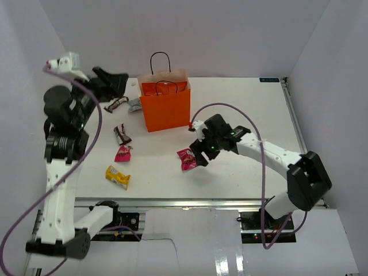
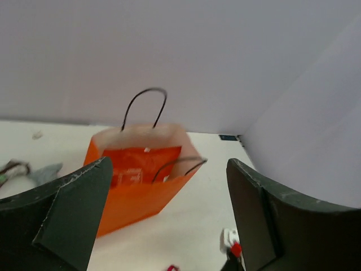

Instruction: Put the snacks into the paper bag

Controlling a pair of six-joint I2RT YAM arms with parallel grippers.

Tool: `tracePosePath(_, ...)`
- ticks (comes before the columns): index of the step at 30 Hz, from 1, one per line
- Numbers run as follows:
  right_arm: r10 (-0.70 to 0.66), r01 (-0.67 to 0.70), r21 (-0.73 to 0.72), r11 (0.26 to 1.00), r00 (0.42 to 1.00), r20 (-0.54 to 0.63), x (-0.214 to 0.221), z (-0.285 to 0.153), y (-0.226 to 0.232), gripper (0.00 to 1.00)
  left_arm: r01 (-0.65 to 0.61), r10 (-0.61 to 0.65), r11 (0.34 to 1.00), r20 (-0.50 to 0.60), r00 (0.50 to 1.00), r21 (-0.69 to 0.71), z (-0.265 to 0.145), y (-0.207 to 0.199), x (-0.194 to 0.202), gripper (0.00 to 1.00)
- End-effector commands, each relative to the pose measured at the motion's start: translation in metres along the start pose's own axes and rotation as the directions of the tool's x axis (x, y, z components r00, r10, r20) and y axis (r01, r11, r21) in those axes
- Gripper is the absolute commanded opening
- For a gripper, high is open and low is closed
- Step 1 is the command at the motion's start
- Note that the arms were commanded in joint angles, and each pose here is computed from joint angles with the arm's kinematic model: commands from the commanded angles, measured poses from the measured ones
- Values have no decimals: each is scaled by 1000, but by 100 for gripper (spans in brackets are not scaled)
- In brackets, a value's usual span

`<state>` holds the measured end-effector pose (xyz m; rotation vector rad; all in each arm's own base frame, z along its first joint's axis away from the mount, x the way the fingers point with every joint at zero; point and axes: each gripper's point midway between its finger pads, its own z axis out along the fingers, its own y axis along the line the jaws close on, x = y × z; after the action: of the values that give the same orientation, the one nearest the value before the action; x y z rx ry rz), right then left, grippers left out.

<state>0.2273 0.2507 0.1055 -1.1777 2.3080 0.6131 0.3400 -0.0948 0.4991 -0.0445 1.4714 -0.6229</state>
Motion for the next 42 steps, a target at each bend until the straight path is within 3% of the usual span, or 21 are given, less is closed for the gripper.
tracePosePath(1,139,-143,134,981,989,40,-35,25,-12,77,4,-40,956,-117,992,-293,-60,57,63,93)
tracePosePath(2,154,-158,115,981,987,44,-45,28,-6,77,32,-97,938,-173,980,-344,-72,70,95,94)
tracePosePath(7,188,-185,59,981,981,-46,-47,69,5,73,187,-341,855,-251,906,-484,-145,79,175,94)
tracePosePath(9,192,-189,51,981,980,-58,-51,77,9,73,261,-451,772,-211,867,-579,-161,90,201,94)
tracePosePath(14,204,-198,72,978,974,-100,-42,102,3,69,356,-576,668,-151,804,-654,-190,95,233,94)
tracePosePath(22,180,-150,191,970,972,-153,-12,119,-18,51,387,-704,356,29,709,-851,-237,126,281,94)
tracePosePath(26,137,-98,240,966,979,-149,-7,113,-29,36,394,-732,293,61,678,-871,-241,130,297,94)
tracePosePath(30,59,-40,249,968,996,-69,-24,91,-30,17,378,-744,258,67,665,-889,-243,135,308,94)
tracePosePath(34,-90,89,204,975,996,-2,-41,65,-26,8,361,-751,244,60,657,-900,-243,138,316,94)
tracePosePath(38,-343,339,50,939,927,151,-75,21,1,8,355,-751,250,51,659,-901,-243,139,320,94)
tracePosePath(39,-441,436,70,897,872,213,-93,0,5,8,353,-749,251,50,660,-901,-243,140,321,94)
tracePosePath(42,-530,530,87,844,797,288,-120,-30,15,8,358,-752,251,52,657,-899,-243,140,322,94)
